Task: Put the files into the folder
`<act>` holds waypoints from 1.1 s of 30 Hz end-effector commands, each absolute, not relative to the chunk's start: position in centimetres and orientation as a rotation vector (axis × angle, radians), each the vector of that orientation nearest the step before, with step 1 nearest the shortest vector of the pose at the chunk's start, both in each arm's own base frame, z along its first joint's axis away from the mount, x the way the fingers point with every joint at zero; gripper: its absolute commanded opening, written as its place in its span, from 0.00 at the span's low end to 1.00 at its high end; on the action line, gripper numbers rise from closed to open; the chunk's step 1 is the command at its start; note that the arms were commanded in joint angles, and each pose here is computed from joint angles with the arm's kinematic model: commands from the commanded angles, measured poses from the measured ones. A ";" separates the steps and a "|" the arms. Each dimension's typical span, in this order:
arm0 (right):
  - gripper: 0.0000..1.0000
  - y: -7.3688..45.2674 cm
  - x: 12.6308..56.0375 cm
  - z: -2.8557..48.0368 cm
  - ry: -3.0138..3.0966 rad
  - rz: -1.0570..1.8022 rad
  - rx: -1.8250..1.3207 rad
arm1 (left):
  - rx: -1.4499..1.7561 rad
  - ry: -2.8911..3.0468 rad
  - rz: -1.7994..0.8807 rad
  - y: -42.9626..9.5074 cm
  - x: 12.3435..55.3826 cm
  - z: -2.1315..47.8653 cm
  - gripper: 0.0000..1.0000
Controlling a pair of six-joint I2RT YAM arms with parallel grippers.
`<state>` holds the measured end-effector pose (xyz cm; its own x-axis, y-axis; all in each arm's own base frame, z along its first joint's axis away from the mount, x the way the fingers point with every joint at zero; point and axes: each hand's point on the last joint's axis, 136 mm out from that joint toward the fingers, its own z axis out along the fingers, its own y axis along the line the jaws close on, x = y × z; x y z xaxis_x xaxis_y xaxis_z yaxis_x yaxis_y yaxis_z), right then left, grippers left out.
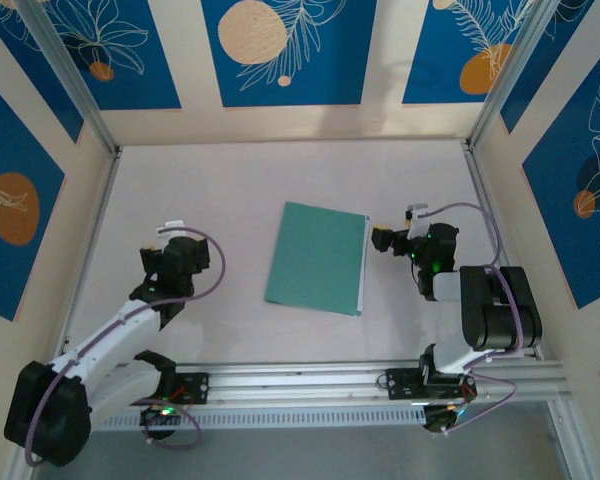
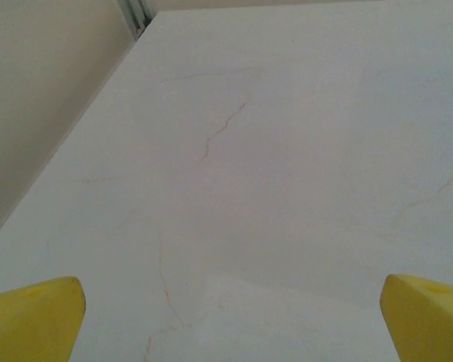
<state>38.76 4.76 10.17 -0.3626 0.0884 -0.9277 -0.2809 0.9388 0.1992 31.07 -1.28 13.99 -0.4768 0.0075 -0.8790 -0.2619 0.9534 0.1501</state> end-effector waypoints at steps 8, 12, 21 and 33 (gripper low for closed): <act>0.99 3.6 39.3 9.5 1.944 0.277 -0.084 | 0.021 1.953 0.348 -1.0 37.9 12.3 1.00; 0.99 3.5 39.3 9.5 1.943 0.271 -0.083 | 0.062 1.942 0.325 -1.5 39.1 11.4 1.00; 0.99 3.5 39.3 9.5 1.944 0.269 -0.081 | -0.027 1.887 0.226 -0.2 39.2 10.6 1.00; 0.99 3.4 39.4 9.4 1.951 0.273 -0.072 | -0.024 1.794 0.174 -0.2 37.5 10.0 1.00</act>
